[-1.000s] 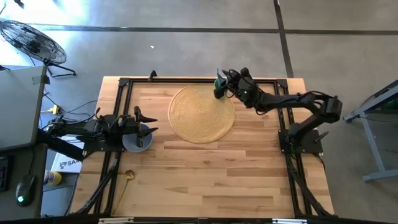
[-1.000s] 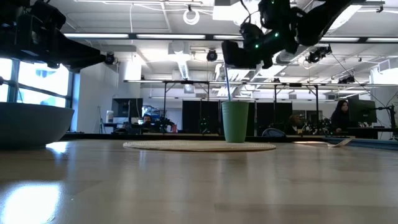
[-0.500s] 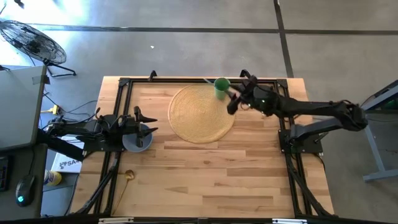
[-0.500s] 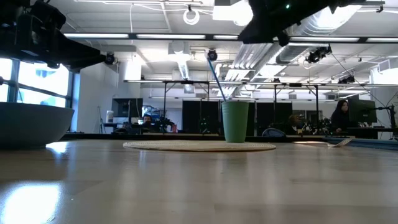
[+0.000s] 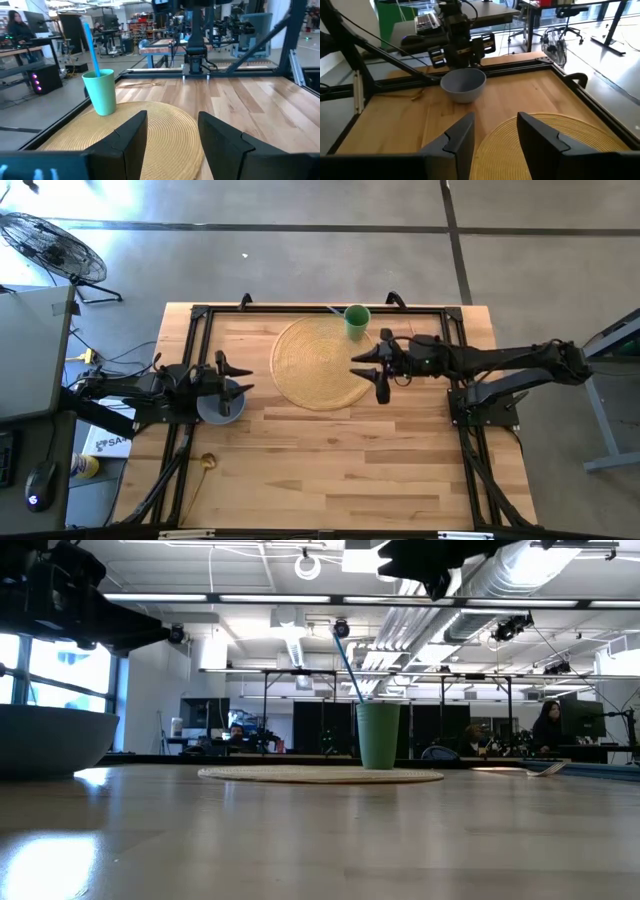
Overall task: Pick & Place Utensil
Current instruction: Put the blue bowl on the brown mat to the bottom left of the green cup
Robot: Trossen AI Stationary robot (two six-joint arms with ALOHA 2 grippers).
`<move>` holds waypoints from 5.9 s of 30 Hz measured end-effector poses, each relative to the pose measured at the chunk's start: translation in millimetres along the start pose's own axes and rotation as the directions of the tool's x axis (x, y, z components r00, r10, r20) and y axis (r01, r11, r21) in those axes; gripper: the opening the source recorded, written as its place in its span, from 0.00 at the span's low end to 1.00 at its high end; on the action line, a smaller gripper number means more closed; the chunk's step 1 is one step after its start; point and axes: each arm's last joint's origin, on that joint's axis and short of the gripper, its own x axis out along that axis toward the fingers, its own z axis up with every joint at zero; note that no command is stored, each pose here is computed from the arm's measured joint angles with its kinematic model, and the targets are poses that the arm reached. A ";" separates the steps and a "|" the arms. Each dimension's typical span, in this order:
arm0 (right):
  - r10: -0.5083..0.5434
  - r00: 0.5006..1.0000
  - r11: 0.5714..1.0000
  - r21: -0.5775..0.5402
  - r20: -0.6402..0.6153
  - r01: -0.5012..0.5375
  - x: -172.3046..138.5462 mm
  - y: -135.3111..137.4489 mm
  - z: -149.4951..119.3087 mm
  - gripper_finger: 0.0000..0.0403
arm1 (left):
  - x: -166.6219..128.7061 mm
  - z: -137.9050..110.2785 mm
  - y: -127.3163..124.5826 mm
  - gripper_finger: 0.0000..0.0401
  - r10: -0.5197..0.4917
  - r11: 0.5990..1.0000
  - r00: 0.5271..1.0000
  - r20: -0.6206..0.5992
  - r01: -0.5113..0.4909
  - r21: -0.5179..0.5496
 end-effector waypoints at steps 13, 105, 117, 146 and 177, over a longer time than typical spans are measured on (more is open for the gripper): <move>0.006 1.000 1.000 -0.002 -0.001 -0.006 -0.1 1.6 -0.3 0.35 | 0.5 9.6 -2.8 0.43 -0.105 0.916 0.989 0.104 0.137 -0.377; 0.007 1.000 1.000 -0.002 0.002 -0.007 0.2 1.6 -0.2 0.35 | 60.6 31.4 -75.1 0.43 -0.038 0.891 0.122 -0.992 -0.445 -0.089; 0.006 1.000 1.000 -0.001 0.003 -0.006 0.2 1.6 -0.2 0.35 | 70.9 14.5 -83.6 0.43 -0.016 0.908 0.055 -0.998 -0.416 -0.038; 0.007 1.000 1.000 -0.001 0.005 -0.007 0.2 1.6 0.0 0.35 | 72.3 34.8 -82.7 0.01 -0.002 0.919 0.038 -0.999 -0.394 -0.016; 0.007 1.000 1.000 -0.002 0.004 -0.007 0.2 1.6 -0.1 0.35 | 281.6 56.7 -12.2 0.00 0.071 0.947 0.298 -0.952 0.281 0.158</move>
